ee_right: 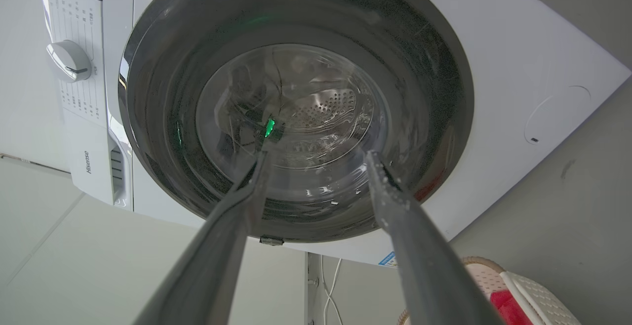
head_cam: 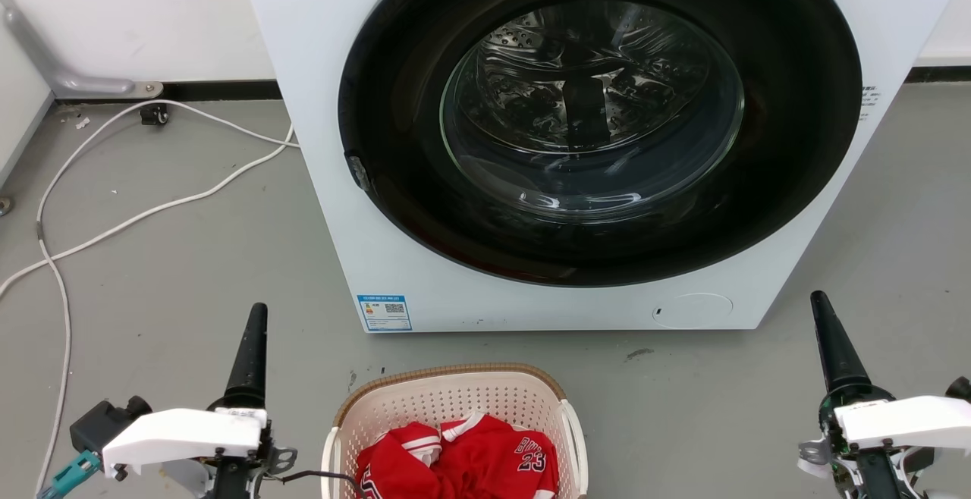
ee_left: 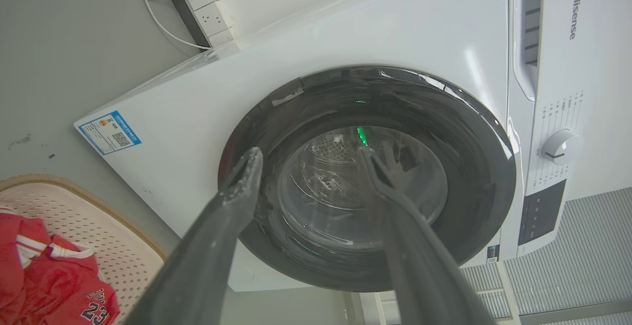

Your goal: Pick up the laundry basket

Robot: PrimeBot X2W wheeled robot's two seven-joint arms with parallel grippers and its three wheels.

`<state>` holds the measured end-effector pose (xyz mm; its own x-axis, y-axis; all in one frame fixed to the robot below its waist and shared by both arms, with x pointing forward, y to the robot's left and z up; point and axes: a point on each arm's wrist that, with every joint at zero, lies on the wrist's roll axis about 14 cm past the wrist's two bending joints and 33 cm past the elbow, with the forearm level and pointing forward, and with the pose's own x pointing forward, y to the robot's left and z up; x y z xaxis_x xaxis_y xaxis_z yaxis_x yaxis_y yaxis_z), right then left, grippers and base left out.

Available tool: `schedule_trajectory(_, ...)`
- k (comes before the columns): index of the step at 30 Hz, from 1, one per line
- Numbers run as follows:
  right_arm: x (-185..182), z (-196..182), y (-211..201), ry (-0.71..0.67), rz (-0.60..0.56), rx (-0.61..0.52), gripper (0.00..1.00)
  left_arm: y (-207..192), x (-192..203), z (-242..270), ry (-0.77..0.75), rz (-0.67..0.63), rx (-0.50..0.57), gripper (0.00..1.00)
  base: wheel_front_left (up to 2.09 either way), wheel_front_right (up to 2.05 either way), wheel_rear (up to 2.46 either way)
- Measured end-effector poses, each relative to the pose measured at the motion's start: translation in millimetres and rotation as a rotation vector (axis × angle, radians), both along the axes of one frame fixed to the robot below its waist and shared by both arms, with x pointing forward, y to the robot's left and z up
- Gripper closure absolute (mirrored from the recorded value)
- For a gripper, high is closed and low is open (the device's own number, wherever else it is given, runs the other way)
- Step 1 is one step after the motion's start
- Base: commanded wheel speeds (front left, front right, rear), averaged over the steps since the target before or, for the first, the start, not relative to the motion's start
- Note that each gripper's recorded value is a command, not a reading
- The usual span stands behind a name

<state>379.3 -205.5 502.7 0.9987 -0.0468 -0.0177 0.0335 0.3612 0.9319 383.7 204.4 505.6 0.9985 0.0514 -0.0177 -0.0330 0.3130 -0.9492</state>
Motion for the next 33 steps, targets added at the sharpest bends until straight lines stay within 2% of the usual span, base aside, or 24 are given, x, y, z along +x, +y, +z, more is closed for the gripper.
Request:
schedule_trajectory(15,-3.1,11.7,8.6,-0.032,0.018,-0.355,0.0,-7.6,-2.3,4.8,-0.001,-0.006,0.297,0.0,0.0,0.0,0.0)
schedule_trajectory(33,-10.2,13.1,13.6,-0.048,0.025,-0.634,0.0,-12.9,-5.3,7.8,-0.018,-0.007,0.563,0.0,0.0,0.0,0.0)
